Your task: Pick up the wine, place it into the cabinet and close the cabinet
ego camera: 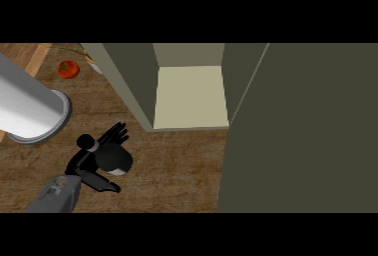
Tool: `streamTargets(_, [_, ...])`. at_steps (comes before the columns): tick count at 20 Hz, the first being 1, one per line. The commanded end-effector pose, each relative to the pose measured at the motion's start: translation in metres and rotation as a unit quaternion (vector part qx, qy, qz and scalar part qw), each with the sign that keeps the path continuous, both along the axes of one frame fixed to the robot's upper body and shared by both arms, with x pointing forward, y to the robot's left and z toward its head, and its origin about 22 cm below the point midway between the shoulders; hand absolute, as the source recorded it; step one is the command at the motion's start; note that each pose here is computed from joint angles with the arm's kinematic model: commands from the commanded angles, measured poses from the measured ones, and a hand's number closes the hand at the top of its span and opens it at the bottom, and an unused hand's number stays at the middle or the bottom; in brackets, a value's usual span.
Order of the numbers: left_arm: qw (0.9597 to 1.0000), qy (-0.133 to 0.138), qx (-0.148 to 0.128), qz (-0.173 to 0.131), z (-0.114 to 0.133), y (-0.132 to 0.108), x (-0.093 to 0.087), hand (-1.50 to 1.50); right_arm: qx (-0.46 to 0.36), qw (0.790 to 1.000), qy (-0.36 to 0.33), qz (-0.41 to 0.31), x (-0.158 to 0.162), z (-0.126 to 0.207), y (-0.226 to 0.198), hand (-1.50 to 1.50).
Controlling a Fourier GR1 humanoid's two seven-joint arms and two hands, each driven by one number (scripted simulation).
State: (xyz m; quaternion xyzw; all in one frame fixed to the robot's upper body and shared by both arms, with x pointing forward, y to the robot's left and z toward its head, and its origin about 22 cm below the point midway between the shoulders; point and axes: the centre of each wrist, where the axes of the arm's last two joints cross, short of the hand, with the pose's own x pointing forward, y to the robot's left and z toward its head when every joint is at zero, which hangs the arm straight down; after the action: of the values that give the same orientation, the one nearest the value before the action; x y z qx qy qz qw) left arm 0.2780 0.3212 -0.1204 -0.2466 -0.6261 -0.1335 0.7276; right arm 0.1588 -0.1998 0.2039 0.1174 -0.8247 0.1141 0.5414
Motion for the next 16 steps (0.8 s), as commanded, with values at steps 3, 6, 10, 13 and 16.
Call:
streamTargets(3, [0.9938,-0.018,-0.097,-0.053,-0.008,-0.004,-0.005,-1.50,0.009,1.000,-0.012,0.011,-0.013,0.009,0.001,-1.50])
streamTargets(6, [0.9922,-0.024,-0.110,-0.054,-0.006,-0.006,-0.002,-1.50,0.009,1.000,-0.007,0.010,-0.010,0.005,-0.003,-1.50])
streamTargets(10, [0.9918,-0.038,-0.109,-0.056,-0.006,-0.008,-0.001,-1.50,0.009,1.000,-0.011,0.002,-0.008,0.002,-0.001,-1.50])
streamTargets(13, [0.9912,-0.052,-0.116,-0.036,-0.006,-0.015,0.003,-1.50,0.014,1.000,-0.004,0.015,-0.024,0.000,-0.004,-1.50])
streamTargets(16, [0.9907,-0.053,-0.122,-0.030,-0.012,-0.047,0.008,1.50,0.015,1.000,-0.004,0.014,-0.009,0.002,0.001,-1.50])
